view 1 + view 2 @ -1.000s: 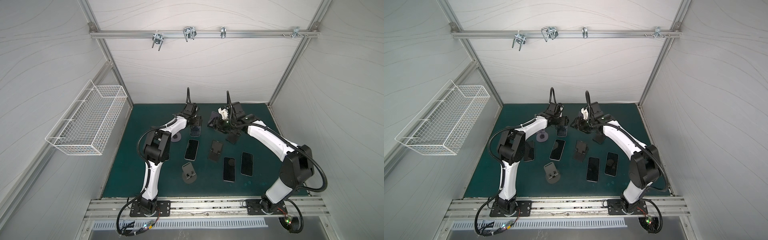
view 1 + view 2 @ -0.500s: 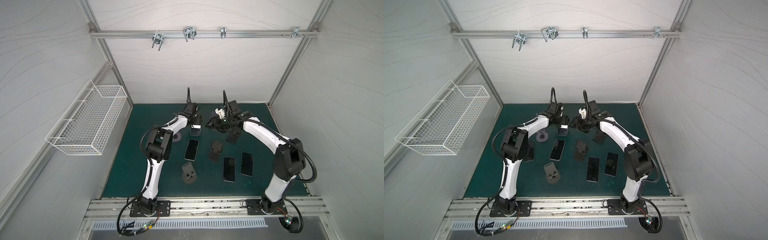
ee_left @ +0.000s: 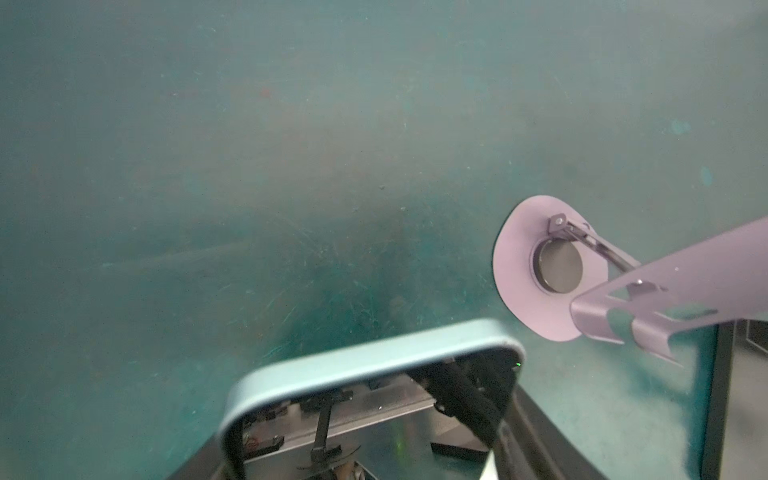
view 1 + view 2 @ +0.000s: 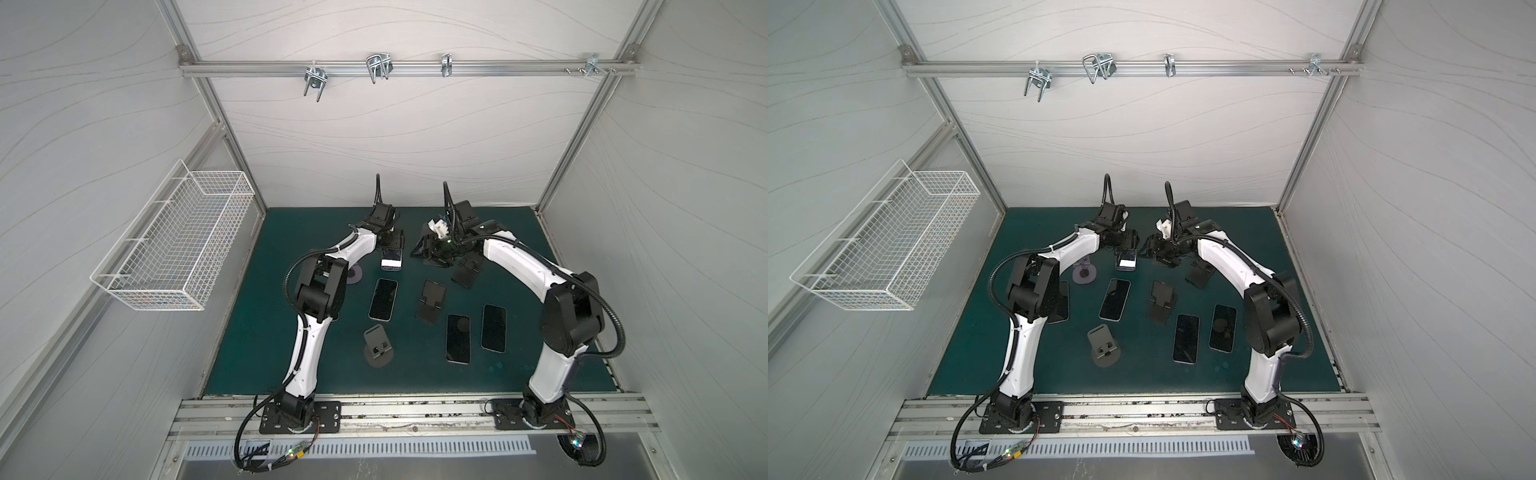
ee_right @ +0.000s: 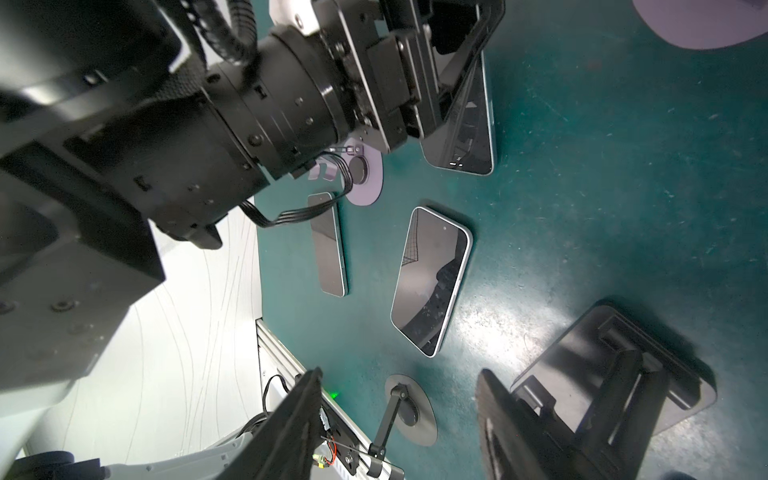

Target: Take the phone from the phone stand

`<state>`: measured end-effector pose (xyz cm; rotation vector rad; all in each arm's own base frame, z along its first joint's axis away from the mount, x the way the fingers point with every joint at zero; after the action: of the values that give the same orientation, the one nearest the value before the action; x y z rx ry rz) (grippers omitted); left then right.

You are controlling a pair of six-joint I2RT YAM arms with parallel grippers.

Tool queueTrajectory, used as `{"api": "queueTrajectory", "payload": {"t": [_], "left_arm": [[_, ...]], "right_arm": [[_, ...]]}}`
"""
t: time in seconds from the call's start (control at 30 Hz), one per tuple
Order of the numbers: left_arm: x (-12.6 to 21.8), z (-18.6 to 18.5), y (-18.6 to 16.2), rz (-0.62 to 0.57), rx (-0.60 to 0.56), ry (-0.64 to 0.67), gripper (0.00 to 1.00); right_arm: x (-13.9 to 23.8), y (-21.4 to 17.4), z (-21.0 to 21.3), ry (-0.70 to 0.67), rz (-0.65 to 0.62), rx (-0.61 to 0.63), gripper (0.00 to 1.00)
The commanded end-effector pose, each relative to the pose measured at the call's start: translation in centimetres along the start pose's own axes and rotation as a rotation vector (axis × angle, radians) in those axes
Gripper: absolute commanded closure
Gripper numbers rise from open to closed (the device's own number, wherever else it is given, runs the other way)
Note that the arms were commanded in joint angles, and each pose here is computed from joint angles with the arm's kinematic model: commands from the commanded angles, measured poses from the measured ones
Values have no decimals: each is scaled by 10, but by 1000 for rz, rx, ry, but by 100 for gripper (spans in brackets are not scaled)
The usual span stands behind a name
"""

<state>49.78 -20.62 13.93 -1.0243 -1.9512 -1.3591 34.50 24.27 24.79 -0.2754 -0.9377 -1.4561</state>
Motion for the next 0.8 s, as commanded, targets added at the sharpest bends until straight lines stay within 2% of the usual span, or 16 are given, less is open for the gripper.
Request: {"api": "queueTrajectory", "payload": {"t": [0.0, 0.77], "left_arm": [[0, -4, 16, -46, 24, -3, 37], [-26, 7, 1, 17, 69, 41, 36]], "right_arm": [[2, 2, -2, 12, 20, -5, 39], [6, 5, -13, 27, 20, -32, 39]]}}
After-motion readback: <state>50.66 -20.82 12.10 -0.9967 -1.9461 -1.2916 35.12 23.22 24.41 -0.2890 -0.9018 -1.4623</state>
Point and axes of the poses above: each gripper's point midway between its finger pads, its own x axis back along the fingers, its own z axis along the line the jaws close on, y = z × x, the point moved 9 cm from there along x, back along the fingers, and after that the axes turned 13 degrees about x, right-handed, at the moved point
